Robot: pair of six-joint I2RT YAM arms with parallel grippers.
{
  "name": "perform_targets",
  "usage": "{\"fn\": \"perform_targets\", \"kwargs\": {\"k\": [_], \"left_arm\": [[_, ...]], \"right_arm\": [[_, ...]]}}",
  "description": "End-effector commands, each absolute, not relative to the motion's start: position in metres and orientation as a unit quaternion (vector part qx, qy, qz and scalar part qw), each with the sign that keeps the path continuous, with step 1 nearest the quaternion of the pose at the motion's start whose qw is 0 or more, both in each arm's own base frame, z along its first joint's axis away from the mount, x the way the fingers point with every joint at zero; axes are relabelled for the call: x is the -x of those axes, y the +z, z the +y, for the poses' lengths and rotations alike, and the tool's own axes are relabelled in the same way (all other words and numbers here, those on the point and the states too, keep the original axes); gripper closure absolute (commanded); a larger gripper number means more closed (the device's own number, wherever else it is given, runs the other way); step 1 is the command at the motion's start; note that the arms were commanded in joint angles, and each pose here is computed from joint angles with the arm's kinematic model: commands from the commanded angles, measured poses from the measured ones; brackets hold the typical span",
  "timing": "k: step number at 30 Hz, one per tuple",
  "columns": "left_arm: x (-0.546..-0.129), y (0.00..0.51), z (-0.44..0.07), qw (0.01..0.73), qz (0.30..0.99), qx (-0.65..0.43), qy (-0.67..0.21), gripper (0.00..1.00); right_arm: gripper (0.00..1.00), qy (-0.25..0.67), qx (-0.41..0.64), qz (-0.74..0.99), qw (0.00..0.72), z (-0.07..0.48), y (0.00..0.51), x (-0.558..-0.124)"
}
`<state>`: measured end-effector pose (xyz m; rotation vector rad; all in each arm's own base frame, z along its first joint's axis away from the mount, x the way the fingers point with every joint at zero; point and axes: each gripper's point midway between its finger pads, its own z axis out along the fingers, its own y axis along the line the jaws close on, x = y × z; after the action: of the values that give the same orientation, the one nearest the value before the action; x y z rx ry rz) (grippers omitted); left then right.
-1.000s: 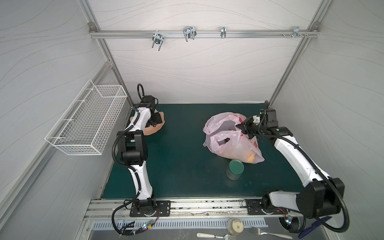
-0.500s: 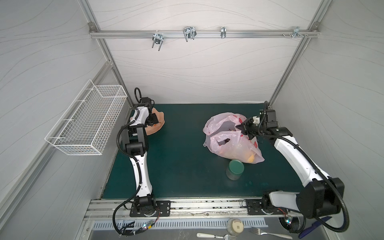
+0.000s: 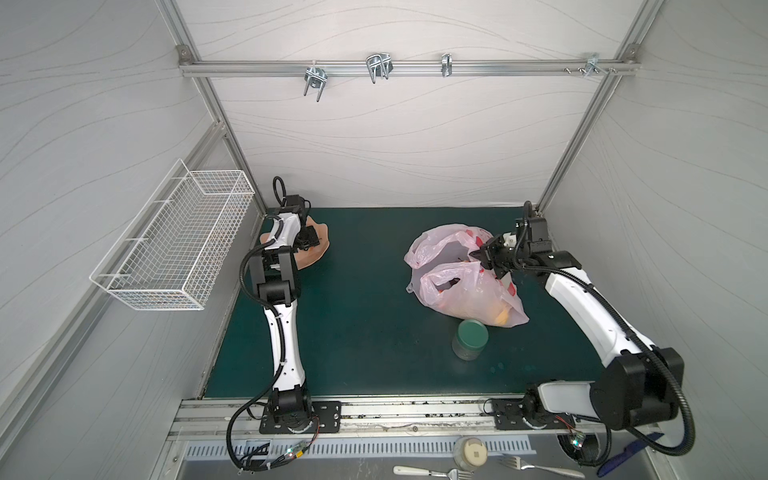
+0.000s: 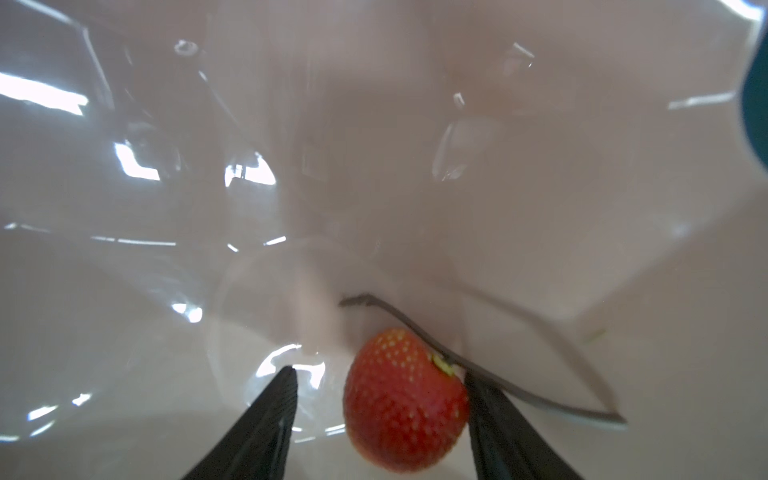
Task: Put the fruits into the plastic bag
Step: 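Close the left gripper on the strawberry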
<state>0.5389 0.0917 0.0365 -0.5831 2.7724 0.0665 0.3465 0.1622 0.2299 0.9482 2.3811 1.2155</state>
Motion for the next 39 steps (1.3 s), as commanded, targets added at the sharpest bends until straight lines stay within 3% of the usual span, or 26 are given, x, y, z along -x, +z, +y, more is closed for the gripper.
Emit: {"fn": "perform_targets", "kwargs": {"k": [1, 10, 22, 39], "left_arm": [[-0.546, 0.032, 0.094, 0.151, 0.968, 0.198, 0.019, 0.34], [-0.548, 0.031, 0.091, 0.150, 0.968, 0.199, 0.001, 0.40], [-0.543, 0.056, 0.083, 0.168, 0.965, 0.197, -0.022, 0.65], [-0.527, 0.148, 0.060, 0.248, 0.949, 0.179, -0.076, 0.72]], "right_arm": [[1.00, 0.418, -0.327, 0.833, 0.153, 0.165, 0.234, -0.348], [1.00, 0.415, -0.329, 0.835, 0.153, 0.167, 0.232, -0.349], [1.00, 0.416, -0.327, 0.834, 0.155, 0.169, 0.234, -0.349], [1.00, 0.426, -0.322, 0.830, 0.160, 0.170, 0.238, -0.348]]}}
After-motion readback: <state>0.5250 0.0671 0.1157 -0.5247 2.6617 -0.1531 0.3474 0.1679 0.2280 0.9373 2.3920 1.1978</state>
